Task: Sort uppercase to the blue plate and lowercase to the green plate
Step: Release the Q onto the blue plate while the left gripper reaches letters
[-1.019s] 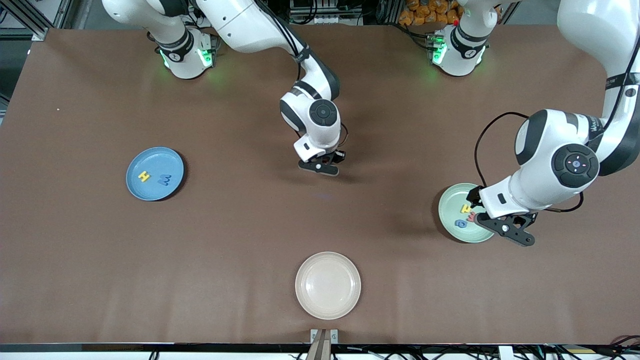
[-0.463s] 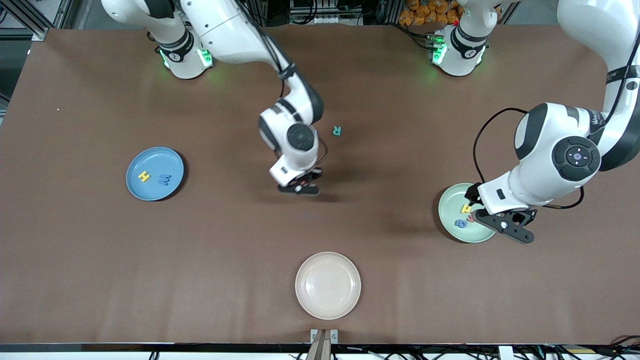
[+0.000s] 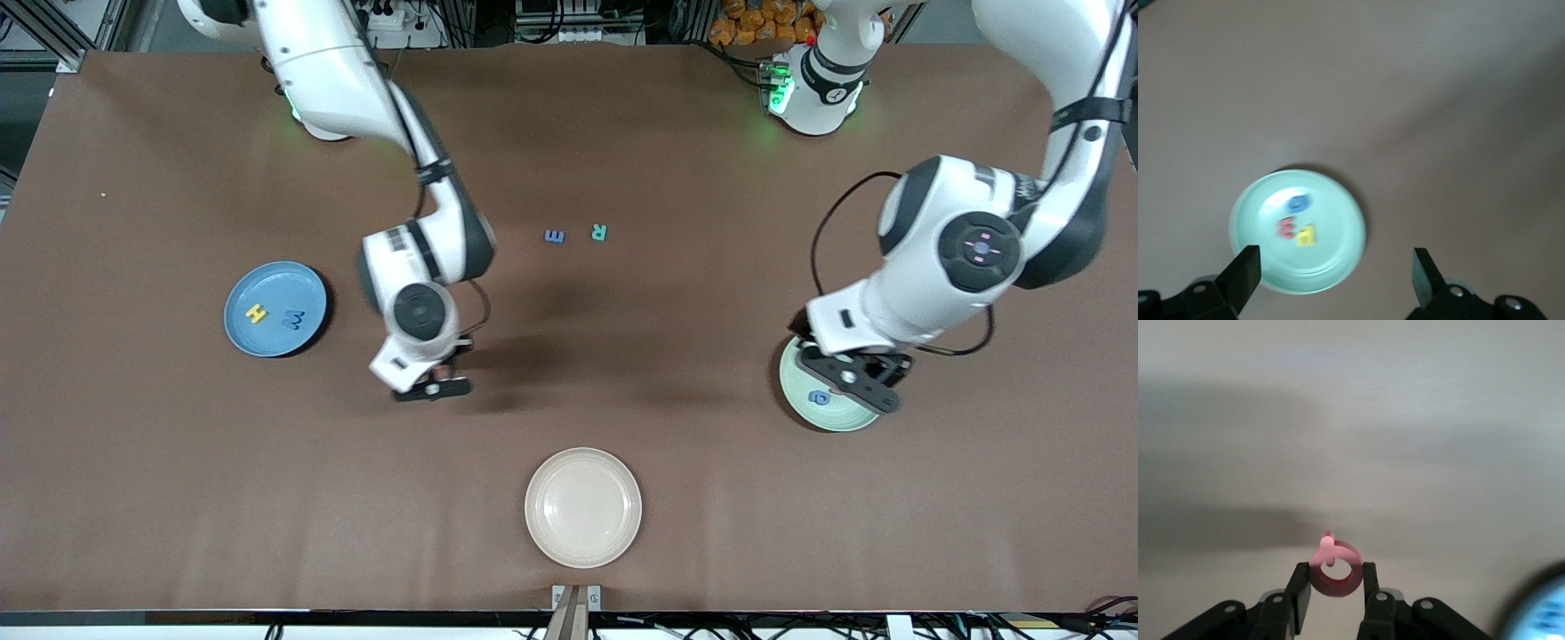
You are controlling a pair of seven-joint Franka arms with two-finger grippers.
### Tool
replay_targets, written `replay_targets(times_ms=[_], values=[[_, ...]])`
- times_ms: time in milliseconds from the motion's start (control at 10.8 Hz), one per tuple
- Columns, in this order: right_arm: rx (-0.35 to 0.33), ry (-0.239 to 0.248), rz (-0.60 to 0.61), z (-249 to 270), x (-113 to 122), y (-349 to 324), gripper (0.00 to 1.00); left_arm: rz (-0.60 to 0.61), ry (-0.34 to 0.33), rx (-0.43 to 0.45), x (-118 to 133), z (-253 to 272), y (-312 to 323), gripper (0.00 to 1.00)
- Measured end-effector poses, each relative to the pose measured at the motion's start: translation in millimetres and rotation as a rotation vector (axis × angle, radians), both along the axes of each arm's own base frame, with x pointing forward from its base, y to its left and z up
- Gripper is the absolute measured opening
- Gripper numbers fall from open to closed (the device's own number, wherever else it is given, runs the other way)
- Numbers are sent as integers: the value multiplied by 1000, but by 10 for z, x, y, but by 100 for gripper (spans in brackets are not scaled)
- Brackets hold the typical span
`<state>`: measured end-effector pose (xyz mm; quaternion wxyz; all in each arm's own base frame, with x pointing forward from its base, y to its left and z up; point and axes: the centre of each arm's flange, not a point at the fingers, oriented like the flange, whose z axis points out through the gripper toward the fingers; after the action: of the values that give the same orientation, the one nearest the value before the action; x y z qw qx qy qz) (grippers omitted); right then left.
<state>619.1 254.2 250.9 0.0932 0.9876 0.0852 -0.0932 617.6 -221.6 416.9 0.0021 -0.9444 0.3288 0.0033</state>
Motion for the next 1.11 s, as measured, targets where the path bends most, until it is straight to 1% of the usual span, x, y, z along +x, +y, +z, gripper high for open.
replay_targets(times_ms=[93, 185, 278, 463, 648, 741, 834, 926, 1019, 1112], values=[[12, 32, 19, 108, 59, -376, 36, -43, 20, -10, -201, -58, -387, 100], [23, 71, 31, 138, 43, -771, 36, -88, 39, -13, -439, -134, -817, 100], [41, 119, 37, 87, -44, -1175, 36, -136, 55, -12, -685, -221, -1229, 100], [83, 221, 8, -108, -365, -1869, 36, -236, 73, -22, -1136, -393, -1915, 100], [103, 305, -45, -341, -711, -2246, 36, -344, 75, -33, -1473, -582, -2368, 100], [110, 344, -53, -466, -860, -2366, 36, -410, 62, -24, -1628, -730, -2567, 100], [114, 374, -60, -565, -978, -2441, 36, -475, 56, -13, -1823, -913, -2785, 100], [115, 390, -71, -625, -1052, -2502, 36, -535, 68, -4, -2059, -1115, -2995, 100], [116, 394, -76, -641, -1071, -2525, 45, -579, 83, -1, -2259, -1275, -3153, 100], [118, 389, -73, -635, -1062, -2510, 59, -618, 84, -4, -2416, -1402, -3279, 100]])
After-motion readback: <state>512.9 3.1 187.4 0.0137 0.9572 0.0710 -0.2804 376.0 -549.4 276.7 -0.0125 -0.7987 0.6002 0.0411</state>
